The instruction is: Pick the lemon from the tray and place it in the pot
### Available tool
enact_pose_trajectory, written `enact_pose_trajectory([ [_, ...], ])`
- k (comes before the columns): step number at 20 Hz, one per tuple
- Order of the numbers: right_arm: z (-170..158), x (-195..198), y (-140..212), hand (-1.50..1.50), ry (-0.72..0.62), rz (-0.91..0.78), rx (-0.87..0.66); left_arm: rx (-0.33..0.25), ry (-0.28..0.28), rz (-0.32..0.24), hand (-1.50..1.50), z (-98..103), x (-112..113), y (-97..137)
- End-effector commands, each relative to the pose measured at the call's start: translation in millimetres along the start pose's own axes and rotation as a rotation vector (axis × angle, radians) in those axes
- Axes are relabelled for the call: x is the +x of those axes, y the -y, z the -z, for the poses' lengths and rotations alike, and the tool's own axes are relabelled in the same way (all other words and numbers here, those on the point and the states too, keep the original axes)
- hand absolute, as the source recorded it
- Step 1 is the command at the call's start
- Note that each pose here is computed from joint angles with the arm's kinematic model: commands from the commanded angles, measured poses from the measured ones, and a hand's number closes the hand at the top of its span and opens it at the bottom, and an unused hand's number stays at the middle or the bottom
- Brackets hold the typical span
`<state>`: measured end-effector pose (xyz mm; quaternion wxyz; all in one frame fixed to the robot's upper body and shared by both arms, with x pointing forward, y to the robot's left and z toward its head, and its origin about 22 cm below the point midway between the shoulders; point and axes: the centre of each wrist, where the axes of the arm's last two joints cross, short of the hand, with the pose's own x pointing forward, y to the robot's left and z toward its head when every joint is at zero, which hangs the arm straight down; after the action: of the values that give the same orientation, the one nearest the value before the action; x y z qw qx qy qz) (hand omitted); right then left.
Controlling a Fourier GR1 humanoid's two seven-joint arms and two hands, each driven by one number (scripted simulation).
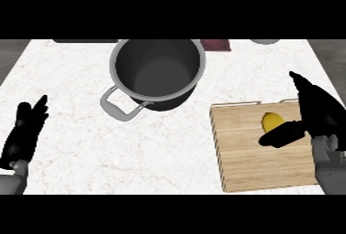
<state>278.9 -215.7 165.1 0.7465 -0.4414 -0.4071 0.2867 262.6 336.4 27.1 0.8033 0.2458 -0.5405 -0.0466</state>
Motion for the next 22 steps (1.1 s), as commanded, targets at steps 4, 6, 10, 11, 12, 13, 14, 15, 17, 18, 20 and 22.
enact_pose_trajectory([
  [4, -1.6, -2.7, -15.7, -1.50, -0.235, -0.077, 0.057, -0.003, 0.000, -0.011, 0.00, -4.4, -0.6, 8.2],
  [6, 8.9, -2.8, -21.2, -1.50, -0.256, -0.086, 0.055, -0.011, -0.001, 0.002, 0.00, -4.0, 0.9, 13.0],
  [10, 18.6, -11.9, -10.4, -1.50, -0.258, -0.087, 0.059, -0.009, -0.002, 0.011, 0.00, 1.6, -1.5, 4.0],
  [11, 35.0, -6.0, -22.8, -1.50, -0.260, -0.085, 0.060, -0.011, 0.012, 0.003, 0.00, -4.9, -13.0, 12.5],
  [12, 23.7, -15.2, -32.6, -1.50, -0.245, -0.085, 0.060, -0.008, 0.003, -0.010, 0.00, 4.3, 19.7, 4.7],
  [13, 22.3, -8.7, -35.7, -1.50, -0.237, -0.074, 0.052, -0.011, 0.002, 0.019, 0.00, 1.2, -5.4, 9.4],
  [14, 17.9, -8.7, -35.1, -1.50, -0.237, -0.077, 0.042, -0.016, 0.000, 0.006, 0.00, -3.0, -8.5, 25.5],
  [15, 23.5, -3.9, -33.6, -1.50, -0.254, -0.082, 0.057, -0.009, -0.004, 0.000, 0.00, 3.7, 1.4, -1.8],
  [17, 22.9, -6.6, -17.0, -1.50, -0.232, -0.090, 0.024, -0.014, 0.004, -0.003, 0.00, -4.4, 2.3, 8.8],
  [18, 35.9, -14.8, -50.4, -1.50, -0.241, -0.112, 0.052, -0.004, -0.002, -0.010, 0.00, 9.0, -1.3, 10.2],
  [20, 41.3, -13.9, -34.9, -1.50, -0.282, -0.141, 0.054, -0.005, 0.004, 0.003, 0.00, -7.5, -6.6, 2.5],
  [22, 43.5, -7.5, -35.1, -1.50, -0.300, -0.119, 0.060, -0.004, 0.004, 0.005, 0.00, 3.6, -2.7, -10.4],
])
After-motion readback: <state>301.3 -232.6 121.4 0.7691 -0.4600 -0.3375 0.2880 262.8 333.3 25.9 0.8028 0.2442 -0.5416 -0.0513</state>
